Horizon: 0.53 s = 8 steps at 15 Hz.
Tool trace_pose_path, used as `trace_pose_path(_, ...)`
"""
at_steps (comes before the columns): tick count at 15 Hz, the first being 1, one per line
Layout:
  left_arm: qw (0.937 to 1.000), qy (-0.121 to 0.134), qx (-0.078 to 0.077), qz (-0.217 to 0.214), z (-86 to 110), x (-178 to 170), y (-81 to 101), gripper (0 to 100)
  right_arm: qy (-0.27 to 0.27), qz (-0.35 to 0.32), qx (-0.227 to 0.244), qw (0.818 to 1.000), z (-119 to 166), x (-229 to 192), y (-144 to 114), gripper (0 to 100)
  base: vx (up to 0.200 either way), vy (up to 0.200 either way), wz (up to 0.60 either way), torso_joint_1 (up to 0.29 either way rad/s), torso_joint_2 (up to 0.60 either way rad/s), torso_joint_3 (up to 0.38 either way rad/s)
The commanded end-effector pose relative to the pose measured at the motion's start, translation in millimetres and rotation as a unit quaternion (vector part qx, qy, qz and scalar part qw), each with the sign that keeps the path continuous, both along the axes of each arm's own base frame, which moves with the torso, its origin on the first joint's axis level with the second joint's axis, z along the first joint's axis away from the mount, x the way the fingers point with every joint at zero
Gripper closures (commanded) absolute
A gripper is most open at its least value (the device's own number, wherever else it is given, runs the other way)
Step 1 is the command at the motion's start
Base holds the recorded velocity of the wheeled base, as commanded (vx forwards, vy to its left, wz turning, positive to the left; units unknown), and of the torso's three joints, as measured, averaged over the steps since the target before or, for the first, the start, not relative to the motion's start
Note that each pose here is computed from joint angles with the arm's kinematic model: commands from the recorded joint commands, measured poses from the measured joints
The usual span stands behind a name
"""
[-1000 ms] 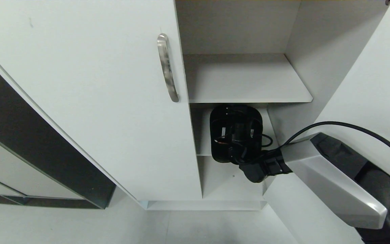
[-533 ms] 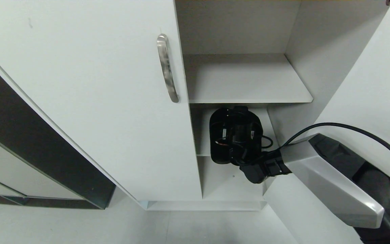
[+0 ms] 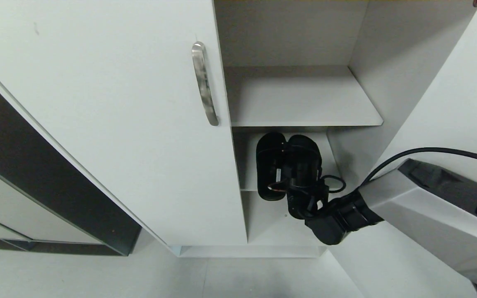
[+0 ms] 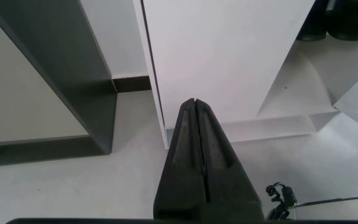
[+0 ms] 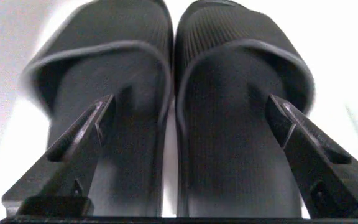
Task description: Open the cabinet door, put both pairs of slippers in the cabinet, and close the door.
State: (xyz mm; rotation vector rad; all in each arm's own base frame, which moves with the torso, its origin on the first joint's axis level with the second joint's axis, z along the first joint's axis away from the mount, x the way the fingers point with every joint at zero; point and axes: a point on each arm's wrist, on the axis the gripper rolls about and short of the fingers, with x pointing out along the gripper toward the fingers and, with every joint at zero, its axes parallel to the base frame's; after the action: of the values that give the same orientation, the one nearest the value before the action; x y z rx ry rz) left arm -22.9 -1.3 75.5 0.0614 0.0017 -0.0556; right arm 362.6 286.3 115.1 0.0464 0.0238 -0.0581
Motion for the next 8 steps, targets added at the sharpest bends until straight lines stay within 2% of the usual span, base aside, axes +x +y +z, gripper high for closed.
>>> trace_pose_path(1, 1.0000, 0.000, 0.000, 0.000, 0.0, 0, 0.0, 100, -0.015, 0.028, 0.014, 0.999, 27, -56, -8, 0, 0.000, 0.000, 0.00, 0.000, 0.00, 0.000)
trace_pose_path(5, 1.0000, 0.000, 0.000, 0.000, 0.0, 0, 0.0, 100, 0.004, 0.074, -0.004, 0.997, 9, -126, -32, 0, 0.000, 0.000, 0.00, 0.000, 0.00, 0.000)
trace_pose_path(7, 1.0000, 0.000, 0.000, 0.000, 0.0, 0, 0.0, 100, 0.005, 0.083, -0.005, 0.997, 4, -138, -36, 0, 0.000, 0.000, 0.00, 0.000, 0.00, 0.000)
trace_pose_path(8, 1.0000, 0.000, 0.000, 0.000, 0.0, 0, 0.0, 100, 0.005, 0.085, -0.005, 0.996, 4, -139, -35, 0, -0.200, 0.000, 0.00, 0.007, 0.00, 0.002)
